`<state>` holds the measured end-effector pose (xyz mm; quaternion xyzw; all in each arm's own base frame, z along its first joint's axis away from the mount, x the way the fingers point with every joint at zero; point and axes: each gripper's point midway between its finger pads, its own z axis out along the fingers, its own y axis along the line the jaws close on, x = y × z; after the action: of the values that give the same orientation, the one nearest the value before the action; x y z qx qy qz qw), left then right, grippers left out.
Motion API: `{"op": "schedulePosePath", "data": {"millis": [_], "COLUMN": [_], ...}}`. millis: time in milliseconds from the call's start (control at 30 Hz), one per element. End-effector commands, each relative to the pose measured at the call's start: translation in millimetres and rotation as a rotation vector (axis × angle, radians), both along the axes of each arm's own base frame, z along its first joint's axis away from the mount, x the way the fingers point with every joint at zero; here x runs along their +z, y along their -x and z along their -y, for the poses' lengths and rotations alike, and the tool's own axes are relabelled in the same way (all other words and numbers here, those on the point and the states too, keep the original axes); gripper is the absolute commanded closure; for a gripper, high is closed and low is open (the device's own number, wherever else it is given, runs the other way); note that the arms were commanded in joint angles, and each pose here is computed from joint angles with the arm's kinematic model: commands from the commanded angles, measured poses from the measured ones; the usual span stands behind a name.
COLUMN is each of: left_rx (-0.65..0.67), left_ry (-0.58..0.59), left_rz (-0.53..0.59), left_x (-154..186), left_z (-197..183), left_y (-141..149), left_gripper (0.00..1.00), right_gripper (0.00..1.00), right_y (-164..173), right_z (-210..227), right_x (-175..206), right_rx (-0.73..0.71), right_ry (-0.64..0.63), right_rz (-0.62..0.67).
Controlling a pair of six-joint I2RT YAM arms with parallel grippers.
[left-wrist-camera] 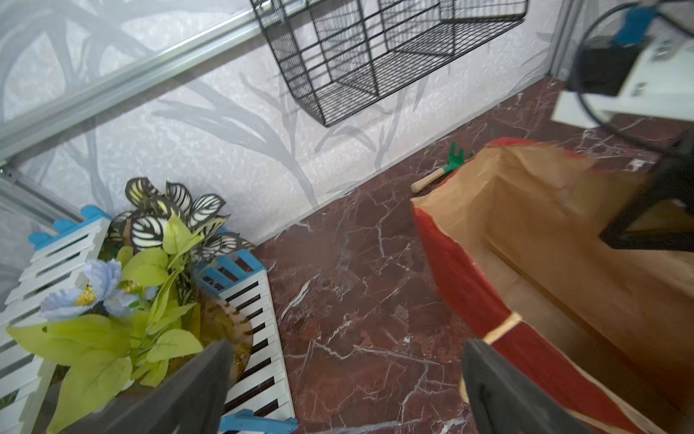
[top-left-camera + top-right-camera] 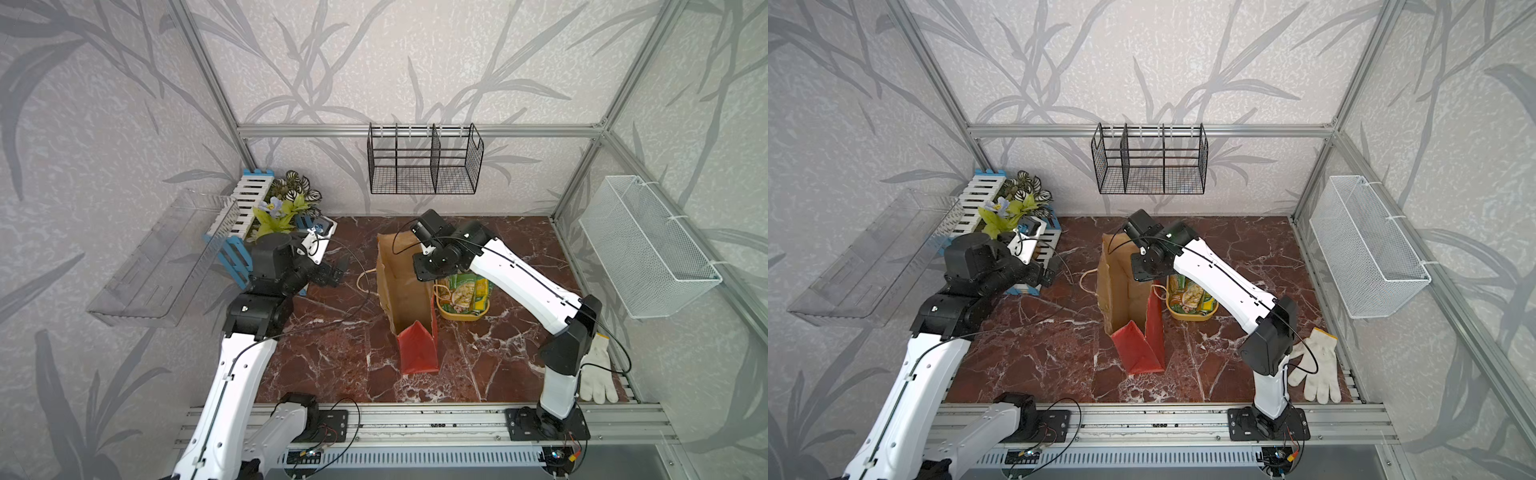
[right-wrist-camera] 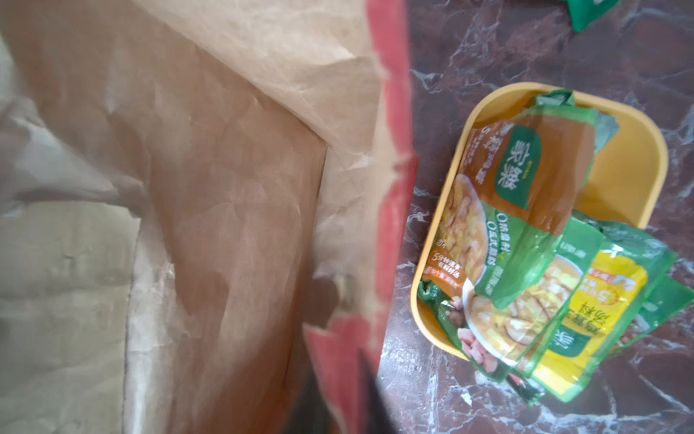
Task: Place the condiment packets inside the bag
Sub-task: Place the paper bag at the center of the board, then adjust the paper bag at the center of the board.
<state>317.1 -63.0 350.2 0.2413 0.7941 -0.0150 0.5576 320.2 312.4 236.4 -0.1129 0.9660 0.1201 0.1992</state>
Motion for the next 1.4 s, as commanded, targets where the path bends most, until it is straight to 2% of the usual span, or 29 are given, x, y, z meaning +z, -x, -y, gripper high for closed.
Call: {"op": "schedulePosePath", "data": {"millis": [0,33,100,267,400,467,600,700,800,933,1133,1233,1367], "left_rx": [-0.040,-0.059,-0.091,-0.075,-0.042,-0.070,-0.107,-0.127,-0.186,-0.220,-0.241,-0.229,-0.227], "left_ry": [0.068,0.084,0.096,0.118,0.163,0.187,0.226,0.264,0.292,0.333,0.336,0.331,0.340], "left_rz": [-0.040,-0.059,-0.084,-0.139,-0.164,-0.173,-0.173,-0.190,-0.213,-0.270,-0.292,-0.289,-0.324], "left_x": [-13,-18,-24,-52,-102,-125,-152,-167,-183,-194,-196,-199,-199], "left_z": [-2,-3,-5,-23,-36,-31,-23,-18,-8,0,11,16,16], "left_y": [-10,-10,-7,-17,-30,-29,-27,-25,-21,-23,-24,-26,-33], "left_gripper": [0.00,0.00,0.00,0.00,0.00,0.00,0.00,0.00,0.00,0.00,0.00,0.00,0.00], "right_gripper": [0.53,0.44,0.30,0.02,0.01,0.01,0.01,0.01,0.01,0.01,0.00,0.03,0.04], "right_y": [4,5,4,6,15,19,16,8,5,-1,6,27,65], "right_z": [-4,-2,0,17,40,56,102,146,176,201,190,163,127], "right_x": [17,23,36,82,126,142,154,138,110,61,-23,-48,-66], "right_rx": [0.023,0.027,0.026,0.010,0.007,-0.016,-0.130,-0.267,-0.332,-0.432,-0.448,-0.401,-0.353], "right_ry": [-0.064,-0.074,-0.100,-0.162,-0.211,-0.219,-0.209,-0.200,-0.168,-0.222,-0.269,-0.345,-0.423], "right_rz": [0.007,0.023,0.072,0.214,0.300,0.336,0.393,0.429,0.468,0.390,0.215,0.133,0.137]}}
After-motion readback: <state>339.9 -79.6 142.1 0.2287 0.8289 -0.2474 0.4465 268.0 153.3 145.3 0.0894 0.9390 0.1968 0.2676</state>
